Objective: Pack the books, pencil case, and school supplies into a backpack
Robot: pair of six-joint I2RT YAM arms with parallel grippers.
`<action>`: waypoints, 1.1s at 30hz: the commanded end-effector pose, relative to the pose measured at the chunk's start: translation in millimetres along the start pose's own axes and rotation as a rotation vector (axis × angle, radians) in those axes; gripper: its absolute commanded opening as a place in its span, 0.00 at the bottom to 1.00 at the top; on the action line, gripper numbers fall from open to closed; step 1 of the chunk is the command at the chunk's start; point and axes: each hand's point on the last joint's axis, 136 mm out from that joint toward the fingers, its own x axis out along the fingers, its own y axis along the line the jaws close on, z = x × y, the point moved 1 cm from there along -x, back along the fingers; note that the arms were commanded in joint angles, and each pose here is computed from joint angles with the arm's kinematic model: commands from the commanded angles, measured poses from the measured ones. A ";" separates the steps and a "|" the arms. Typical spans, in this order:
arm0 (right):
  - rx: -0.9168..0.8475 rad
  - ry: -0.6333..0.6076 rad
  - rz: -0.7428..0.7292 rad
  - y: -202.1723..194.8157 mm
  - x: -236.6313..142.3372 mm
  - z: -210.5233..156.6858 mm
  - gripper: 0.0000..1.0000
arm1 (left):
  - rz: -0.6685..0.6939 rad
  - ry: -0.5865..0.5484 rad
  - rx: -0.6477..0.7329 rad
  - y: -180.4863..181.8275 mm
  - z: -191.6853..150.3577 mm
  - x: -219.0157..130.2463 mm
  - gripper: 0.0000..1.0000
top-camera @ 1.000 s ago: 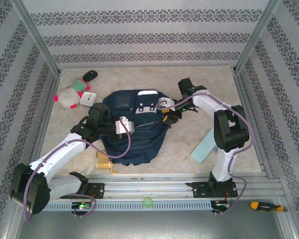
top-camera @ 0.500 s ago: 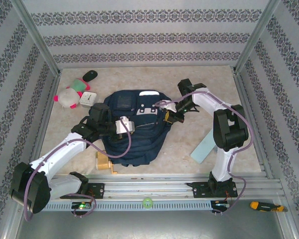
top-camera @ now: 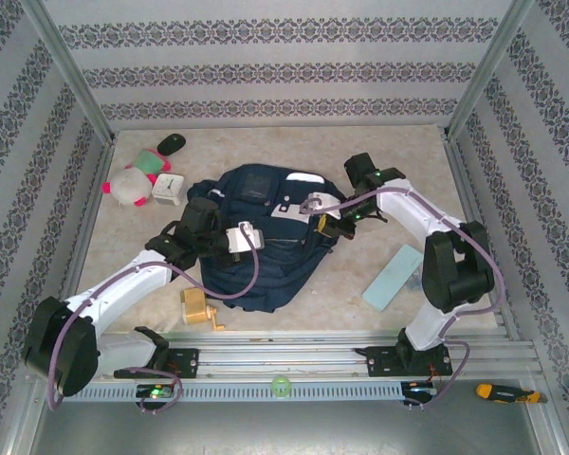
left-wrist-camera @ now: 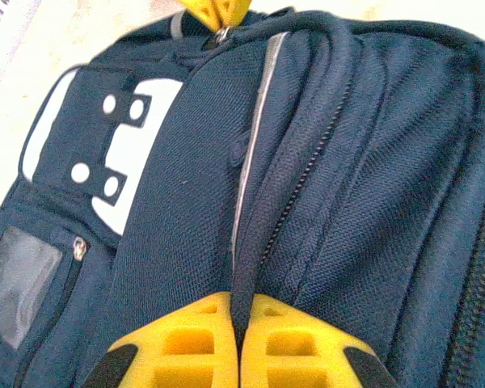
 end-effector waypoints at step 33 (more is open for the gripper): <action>0.169 -0.084 0.080 -11.0 16.3 -10.1 0.44 | 0.105 -0.136 0.029 26.5 29.2 -4.2 0.00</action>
